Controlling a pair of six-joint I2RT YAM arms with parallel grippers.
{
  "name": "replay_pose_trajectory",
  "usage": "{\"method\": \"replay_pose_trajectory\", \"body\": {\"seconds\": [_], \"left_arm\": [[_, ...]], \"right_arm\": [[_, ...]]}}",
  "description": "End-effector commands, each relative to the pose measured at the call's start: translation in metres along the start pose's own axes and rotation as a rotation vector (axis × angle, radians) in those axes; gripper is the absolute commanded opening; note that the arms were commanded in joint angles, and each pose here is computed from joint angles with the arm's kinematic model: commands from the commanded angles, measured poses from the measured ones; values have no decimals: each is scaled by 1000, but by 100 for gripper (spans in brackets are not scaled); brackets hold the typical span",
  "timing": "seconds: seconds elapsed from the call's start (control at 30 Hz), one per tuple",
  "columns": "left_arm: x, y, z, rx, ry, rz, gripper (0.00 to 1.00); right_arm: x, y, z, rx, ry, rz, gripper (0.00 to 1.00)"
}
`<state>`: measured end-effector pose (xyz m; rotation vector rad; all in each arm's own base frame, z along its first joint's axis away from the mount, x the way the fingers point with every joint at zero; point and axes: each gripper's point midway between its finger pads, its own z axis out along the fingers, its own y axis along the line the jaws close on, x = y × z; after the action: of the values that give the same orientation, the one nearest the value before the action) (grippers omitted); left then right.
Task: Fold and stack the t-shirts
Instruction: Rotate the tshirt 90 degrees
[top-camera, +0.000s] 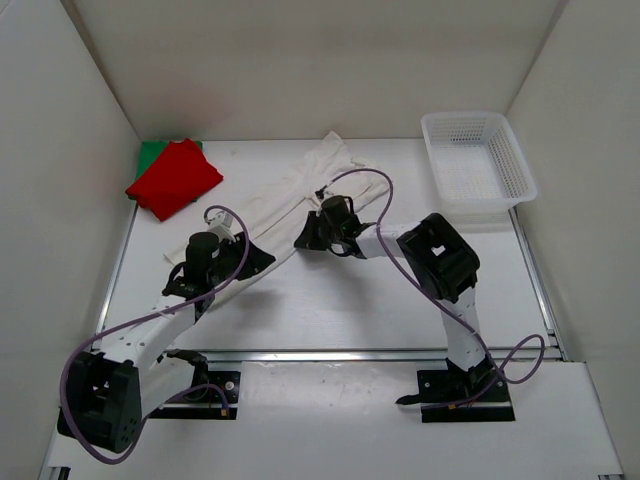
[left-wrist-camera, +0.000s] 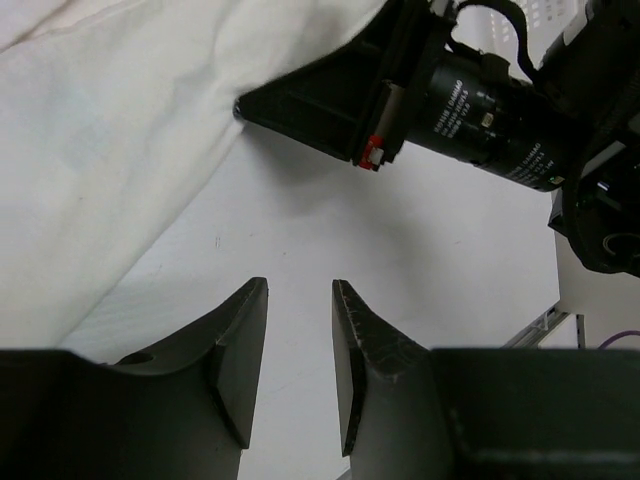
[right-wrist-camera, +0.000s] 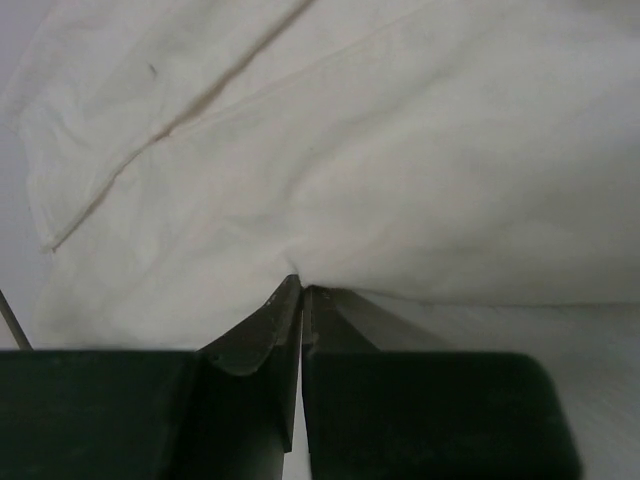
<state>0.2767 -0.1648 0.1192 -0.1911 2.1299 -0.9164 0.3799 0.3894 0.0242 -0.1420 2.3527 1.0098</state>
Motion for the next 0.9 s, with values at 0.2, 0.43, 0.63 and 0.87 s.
{"method": "replay_pose_trajectory", "body": {"seconds": [0.2, 0.43, 0.63, 0.87], "left_arm": [[3, -5, 2, 11, 13, 47, 42], [21, 16, -4, -113, 37, 124, 45], [54, 43, -5, -182, 122, 138, 52], [93, 62, -6, -197, 241, 165, 56]], "right_arm": [[15, -104, -125, 186, 42, 10, 0], [-48, -131, -172, 226, -84, 17, 40], [-111, -181, -164, 331, -213, 94, 51], [-140, -206, -132, 358, -220, 131, 53]]}}
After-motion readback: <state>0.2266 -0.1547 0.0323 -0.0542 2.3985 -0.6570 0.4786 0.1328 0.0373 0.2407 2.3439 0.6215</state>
